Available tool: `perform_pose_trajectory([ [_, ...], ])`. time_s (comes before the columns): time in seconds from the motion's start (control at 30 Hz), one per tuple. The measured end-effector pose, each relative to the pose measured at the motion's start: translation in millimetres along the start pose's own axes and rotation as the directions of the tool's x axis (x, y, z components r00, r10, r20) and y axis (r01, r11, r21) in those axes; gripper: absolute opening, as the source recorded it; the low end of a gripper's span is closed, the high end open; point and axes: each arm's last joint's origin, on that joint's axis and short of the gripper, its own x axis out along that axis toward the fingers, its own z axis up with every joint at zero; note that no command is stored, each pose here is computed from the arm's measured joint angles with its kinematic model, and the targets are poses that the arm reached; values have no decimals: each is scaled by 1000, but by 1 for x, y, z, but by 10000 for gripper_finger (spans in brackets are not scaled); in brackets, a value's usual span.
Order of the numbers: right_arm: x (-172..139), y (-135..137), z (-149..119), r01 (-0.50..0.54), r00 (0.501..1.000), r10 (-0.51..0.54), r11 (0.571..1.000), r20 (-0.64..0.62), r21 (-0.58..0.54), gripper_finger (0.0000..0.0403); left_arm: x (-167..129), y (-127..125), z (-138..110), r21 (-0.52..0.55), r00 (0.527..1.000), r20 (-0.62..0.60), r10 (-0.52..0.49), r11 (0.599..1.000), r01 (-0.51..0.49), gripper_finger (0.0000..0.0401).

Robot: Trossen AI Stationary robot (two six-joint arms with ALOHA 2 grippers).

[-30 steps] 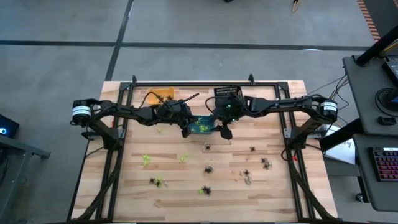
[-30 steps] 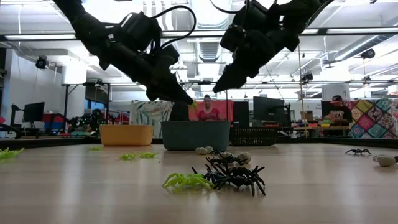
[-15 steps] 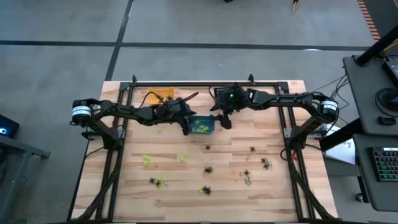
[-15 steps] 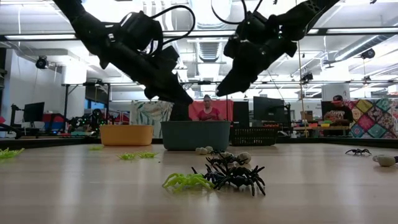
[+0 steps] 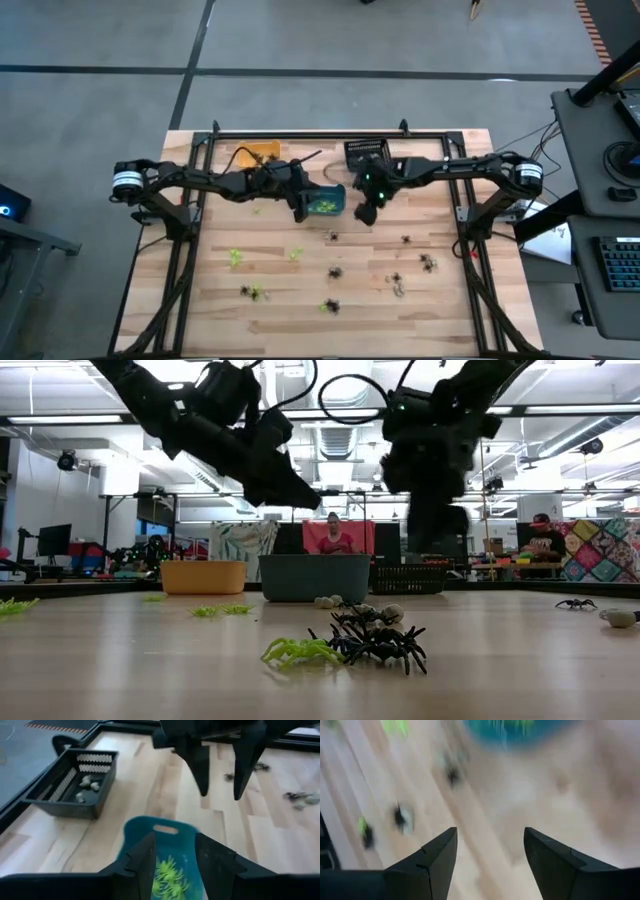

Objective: Sort Halloween decoration
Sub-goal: Put the black spider toy into the yellow bin

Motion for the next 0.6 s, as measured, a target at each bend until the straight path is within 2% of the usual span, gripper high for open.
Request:
perform_pose_trajectory([
  [0.13, 7, 12, -24, 107, 983, -87, 987, -161, 120, 219, -4, -10, 5, 15, 999, 21, -27, 1000, 27, 118],
  [0.27, 9, 21, -48, 259, 934, -193, 946, -302, 197, 219, -12, -17, 11, 43, 998, 50, -50, 998, 48, 118],
  [0.47, 8, 33, -78, 476, 821, -364, 861, -439, 177, 219, -28, -20, 24, 74, 993, 107, -58, 996, 50, 118],
  [0.6, 10, 40, -86, 511, 802, -401, 844, -443, 162, 219, -37, -20, 32, 78, 988, 144, -59, 996, 48, 118],
])
